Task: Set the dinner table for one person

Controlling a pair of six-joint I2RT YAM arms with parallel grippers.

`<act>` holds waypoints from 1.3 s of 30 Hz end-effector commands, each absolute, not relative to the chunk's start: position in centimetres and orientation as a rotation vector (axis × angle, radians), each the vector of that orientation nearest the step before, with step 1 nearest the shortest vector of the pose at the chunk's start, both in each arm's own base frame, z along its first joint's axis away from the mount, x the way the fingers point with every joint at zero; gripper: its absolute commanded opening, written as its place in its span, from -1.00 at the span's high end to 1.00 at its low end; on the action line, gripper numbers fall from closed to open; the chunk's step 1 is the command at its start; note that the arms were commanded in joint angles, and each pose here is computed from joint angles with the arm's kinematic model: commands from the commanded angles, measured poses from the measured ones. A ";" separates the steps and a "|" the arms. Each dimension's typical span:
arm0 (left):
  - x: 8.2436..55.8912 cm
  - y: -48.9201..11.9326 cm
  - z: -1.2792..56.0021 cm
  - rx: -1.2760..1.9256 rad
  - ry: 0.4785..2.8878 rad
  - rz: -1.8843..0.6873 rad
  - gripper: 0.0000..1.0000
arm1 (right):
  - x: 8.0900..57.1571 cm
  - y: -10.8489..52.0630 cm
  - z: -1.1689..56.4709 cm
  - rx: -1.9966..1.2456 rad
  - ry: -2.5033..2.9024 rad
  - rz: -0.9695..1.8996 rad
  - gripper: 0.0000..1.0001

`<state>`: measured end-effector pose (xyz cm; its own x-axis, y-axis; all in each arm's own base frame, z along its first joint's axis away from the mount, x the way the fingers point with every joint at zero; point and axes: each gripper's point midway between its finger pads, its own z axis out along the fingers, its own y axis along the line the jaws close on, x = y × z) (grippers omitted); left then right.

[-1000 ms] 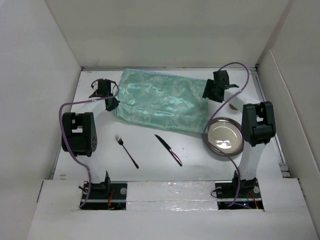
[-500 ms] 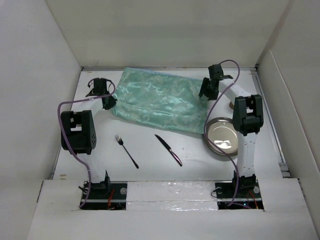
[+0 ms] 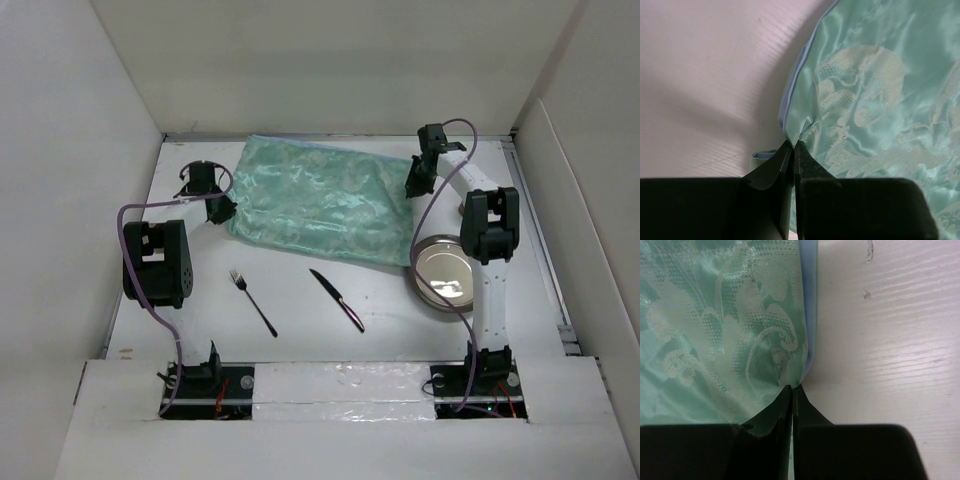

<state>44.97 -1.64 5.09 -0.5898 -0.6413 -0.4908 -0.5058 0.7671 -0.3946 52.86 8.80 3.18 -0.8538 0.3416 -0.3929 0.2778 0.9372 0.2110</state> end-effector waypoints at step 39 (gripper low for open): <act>42.1 -1.3 5.0 -0.794 2.371 -0.120 1.00 | 63.2 4.7 7.7 0.432 2.296 0.474 1.00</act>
